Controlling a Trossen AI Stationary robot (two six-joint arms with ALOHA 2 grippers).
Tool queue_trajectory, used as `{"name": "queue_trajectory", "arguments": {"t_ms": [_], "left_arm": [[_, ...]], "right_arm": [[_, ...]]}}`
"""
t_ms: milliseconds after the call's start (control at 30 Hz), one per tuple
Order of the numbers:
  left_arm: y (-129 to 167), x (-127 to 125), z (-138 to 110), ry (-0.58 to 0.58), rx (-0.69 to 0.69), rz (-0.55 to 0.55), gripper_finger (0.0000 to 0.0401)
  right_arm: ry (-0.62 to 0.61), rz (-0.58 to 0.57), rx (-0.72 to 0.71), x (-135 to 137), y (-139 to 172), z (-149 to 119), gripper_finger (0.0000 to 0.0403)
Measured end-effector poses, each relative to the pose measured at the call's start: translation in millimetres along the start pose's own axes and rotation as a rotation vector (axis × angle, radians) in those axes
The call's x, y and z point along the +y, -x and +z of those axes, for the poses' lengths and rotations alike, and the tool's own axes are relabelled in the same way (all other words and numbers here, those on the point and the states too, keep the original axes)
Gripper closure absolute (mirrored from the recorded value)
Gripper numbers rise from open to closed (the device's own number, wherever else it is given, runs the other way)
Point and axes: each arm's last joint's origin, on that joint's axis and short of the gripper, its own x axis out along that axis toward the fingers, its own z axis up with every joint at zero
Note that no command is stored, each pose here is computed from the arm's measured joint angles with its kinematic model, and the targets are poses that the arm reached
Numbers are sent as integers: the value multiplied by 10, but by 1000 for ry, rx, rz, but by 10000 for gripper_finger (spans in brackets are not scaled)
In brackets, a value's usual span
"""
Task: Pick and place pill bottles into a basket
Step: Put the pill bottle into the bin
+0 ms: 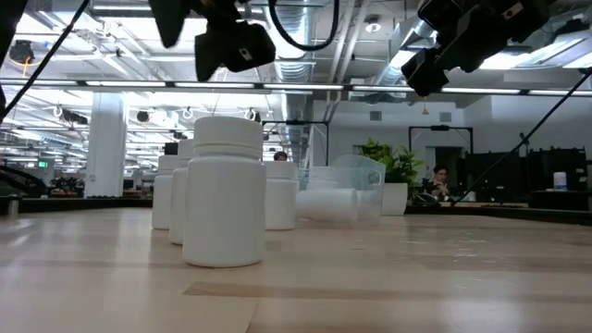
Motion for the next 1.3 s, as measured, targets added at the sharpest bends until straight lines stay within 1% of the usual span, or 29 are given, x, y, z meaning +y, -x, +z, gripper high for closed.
{"name": "queue_trajectory", "arguments": {"t_ms": [133,233,367,533,633,733,800,867,933,967,1033,1100,1167,1300], "left_arm": [[10,-8,-31,-23,19,-18,220],[42,-16,-170,-35,13,-37,220],[75,-67,-510,-17,-34,-51,221],[93,-175,-1039,23,-104,-38,221],[75,-229,-1355,46,-179,-5,221],[35,-259,-1646,34,-311,63,221],[4,-264,-1810,9,-419,138,221],[12,-261,-1916,-35,-537,254,221],[48,-256,-1988,-66,-635,379,221],[68,-258,-2014,-77,-659,420,221],[106,-265,-2025,-110,-672,462,221],[135,-266,-1993,-140,-649,471,221],[159,-259,-1901,-154,-620,455,221],[173,-174,-1604,-146,-496,414,221]], "right_arm": [[-22,-4,-3,-2,0,4,184],[-49,-12,-6,-6,-1,8,184],[-83,-15,-11,-9,-1,14,184],[-146,-26,-43,-20,0,48,184],[-205,-28,-59,-25,1,64,184],[-273,-28,-73,-29,2,77,184],[-323,-27,-74,-29,2,78,184],[-374,-25,-75,-29,2,78,184],[-420,-23,-76,-29,2,78,184],[-438,-25,-76,-30,2,77,184],[-462,-48,-73,-36,2,73,184],[-464,-75,-72,-44,3,71,184],[-456,-104,-70,-51,4,69,184],[-400,-155,-62,-65,5,64,184]]}}
